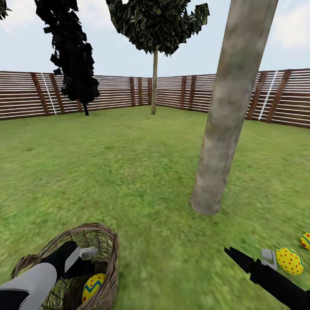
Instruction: Take the three Easter eggs out of the wicker basket on the lawn in the garden, then place them on the lawn next to a single tree (choose any tree) so that all three eggs are next to the same tree and none are left in the basket.
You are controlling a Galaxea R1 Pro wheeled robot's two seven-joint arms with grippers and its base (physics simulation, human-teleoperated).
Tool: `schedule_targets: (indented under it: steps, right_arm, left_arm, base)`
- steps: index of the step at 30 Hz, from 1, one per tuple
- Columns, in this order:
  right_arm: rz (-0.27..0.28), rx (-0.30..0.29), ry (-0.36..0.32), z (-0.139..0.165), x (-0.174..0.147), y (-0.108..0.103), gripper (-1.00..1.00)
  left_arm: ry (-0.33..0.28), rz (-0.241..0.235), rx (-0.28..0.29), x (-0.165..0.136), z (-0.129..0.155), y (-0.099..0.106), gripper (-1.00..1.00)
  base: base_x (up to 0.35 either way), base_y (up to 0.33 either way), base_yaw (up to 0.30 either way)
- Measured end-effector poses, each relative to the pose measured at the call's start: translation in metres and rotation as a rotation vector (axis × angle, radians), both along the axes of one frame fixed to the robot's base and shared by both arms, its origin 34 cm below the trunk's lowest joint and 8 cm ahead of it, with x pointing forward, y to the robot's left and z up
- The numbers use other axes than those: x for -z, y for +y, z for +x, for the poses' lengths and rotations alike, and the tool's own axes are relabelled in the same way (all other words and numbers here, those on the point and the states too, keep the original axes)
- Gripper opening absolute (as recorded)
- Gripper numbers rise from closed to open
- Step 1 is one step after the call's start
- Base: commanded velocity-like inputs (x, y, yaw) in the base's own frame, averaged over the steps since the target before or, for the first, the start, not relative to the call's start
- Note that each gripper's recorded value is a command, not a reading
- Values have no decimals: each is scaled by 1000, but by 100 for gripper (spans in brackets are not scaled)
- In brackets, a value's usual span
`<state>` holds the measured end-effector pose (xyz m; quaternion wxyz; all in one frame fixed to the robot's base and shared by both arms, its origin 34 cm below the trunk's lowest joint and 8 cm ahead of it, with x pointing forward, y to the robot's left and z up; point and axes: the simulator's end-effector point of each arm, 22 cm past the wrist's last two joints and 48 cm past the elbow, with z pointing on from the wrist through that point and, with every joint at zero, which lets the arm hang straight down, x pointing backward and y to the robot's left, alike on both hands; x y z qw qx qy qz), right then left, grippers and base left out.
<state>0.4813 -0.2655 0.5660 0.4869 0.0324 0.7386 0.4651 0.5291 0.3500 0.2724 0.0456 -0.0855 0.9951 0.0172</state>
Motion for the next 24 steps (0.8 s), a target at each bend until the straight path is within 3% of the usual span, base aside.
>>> schedule_targets:
  steps: [12, 24]
  right_arm:
    - [-52, 33, 91, 5, 35, -7, 100]
    - [-64, 38, 147, 8, 59, -8, 100]
  left_arm:
    - [3, 9, 18, 9, 14, -1, 100]
    - [5, 16, 43, 19, 27, -2, 100]
  base:
    - [0, 0, 0]
    - [0, 0, 0]
